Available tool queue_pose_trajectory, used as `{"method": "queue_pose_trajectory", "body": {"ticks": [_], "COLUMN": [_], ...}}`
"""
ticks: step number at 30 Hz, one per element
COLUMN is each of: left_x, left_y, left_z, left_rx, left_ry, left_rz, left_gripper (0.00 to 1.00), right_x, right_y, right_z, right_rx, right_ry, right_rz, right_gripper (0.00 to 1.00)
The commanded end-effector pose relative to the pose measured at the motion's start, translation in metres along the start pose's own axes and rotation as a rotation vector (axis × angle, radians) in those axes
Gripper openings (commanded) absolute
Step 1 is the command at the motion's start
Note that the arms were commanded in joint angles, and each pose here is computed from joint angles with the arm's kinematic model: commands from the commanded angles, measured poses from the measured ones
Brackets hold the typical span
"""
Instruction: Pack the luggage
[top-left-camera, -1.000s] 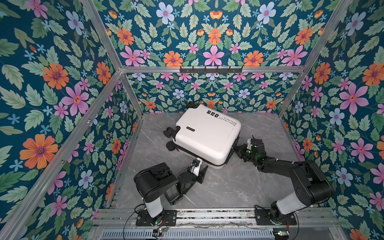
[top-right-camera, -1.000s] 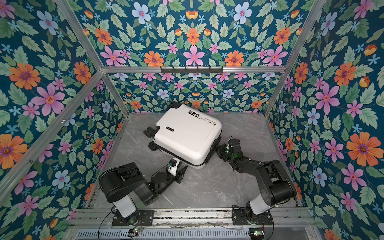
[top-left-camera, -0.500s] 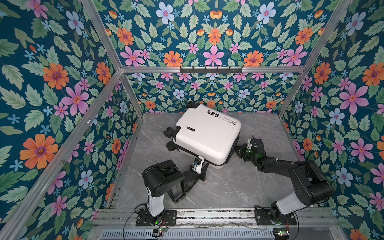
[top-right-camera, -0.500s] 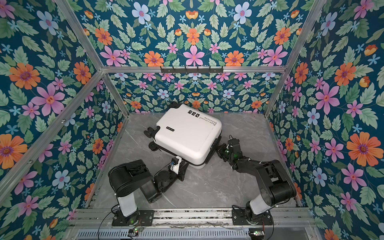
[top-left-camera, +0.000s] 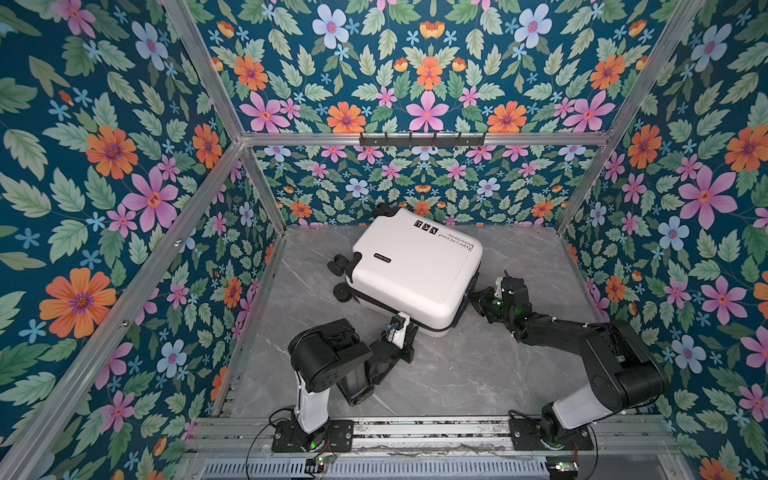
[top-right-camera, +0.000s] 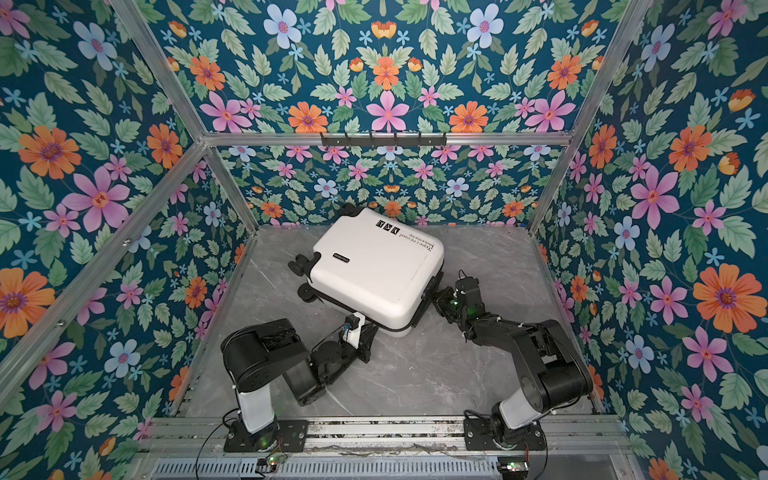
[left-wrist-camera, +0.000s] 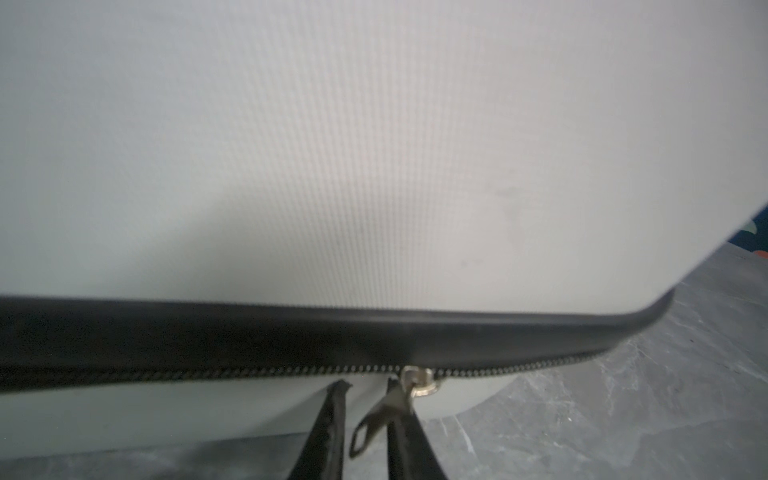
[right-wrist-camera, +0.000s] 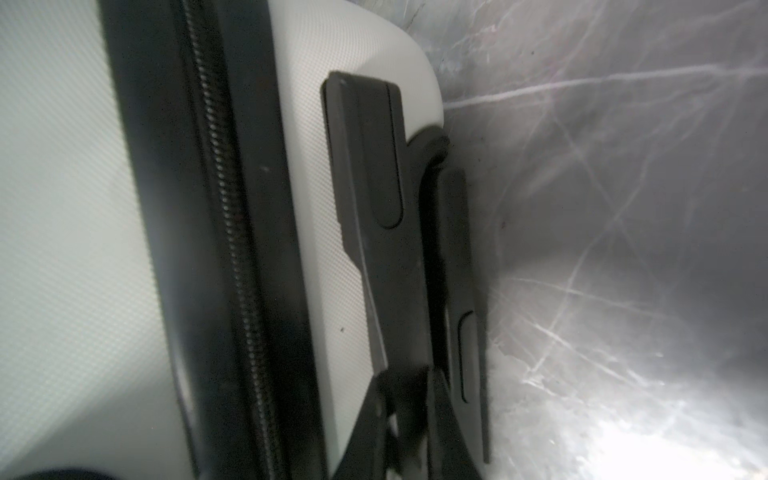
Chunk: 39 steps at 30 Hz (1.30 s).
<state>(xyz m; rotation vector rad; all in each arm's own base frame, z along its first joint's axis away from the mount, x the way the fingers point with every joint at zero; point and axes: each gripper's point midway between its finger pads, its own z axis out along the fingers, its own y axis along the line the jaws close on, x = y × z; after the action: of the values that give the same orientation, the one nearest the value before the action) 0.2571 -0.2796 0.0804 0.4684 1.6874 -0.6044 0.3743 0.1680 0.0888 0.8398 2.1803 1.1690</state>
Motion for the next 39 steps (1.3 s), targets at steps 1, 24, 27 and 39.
{"method": "queue_pose_trajectory", "body": {"ticks": [1, 24, 27, 39], "left_x": [-0.013, -0.007, -0.006, -0.018], "left_y": [-0.01, -0.098, -0.113, -0.147], "left_z": [0.001, -0.023, -0.017, 0.011], "left_rx": [0.05, 0.188, 0.211, 0.241], "left_ry": [-0.045, 0.044, 0.042, -0.003], "left_rz": [-0.007, 0.13, 0.131, 0.077], "left_gripper": [0.12, 0.0, 0.0, 0.0], "right_x": [0.008, 0.018, 0.023, 0.044], "right_y": [0.03, 0.046, 0.044, 0.037], "right_z": [-0.002, 0.007, 0.009, 0.017], "right_rx": [-0.115, -0.057, -0.042, -0.015], "right_ry": [0.05, -0.075, -0.086, -0.079], "right_rz": [-0.022, -0.001, -0.001, -0.003], "right_gripper": [0.0, 0.0, 0.0, 0.0]}}
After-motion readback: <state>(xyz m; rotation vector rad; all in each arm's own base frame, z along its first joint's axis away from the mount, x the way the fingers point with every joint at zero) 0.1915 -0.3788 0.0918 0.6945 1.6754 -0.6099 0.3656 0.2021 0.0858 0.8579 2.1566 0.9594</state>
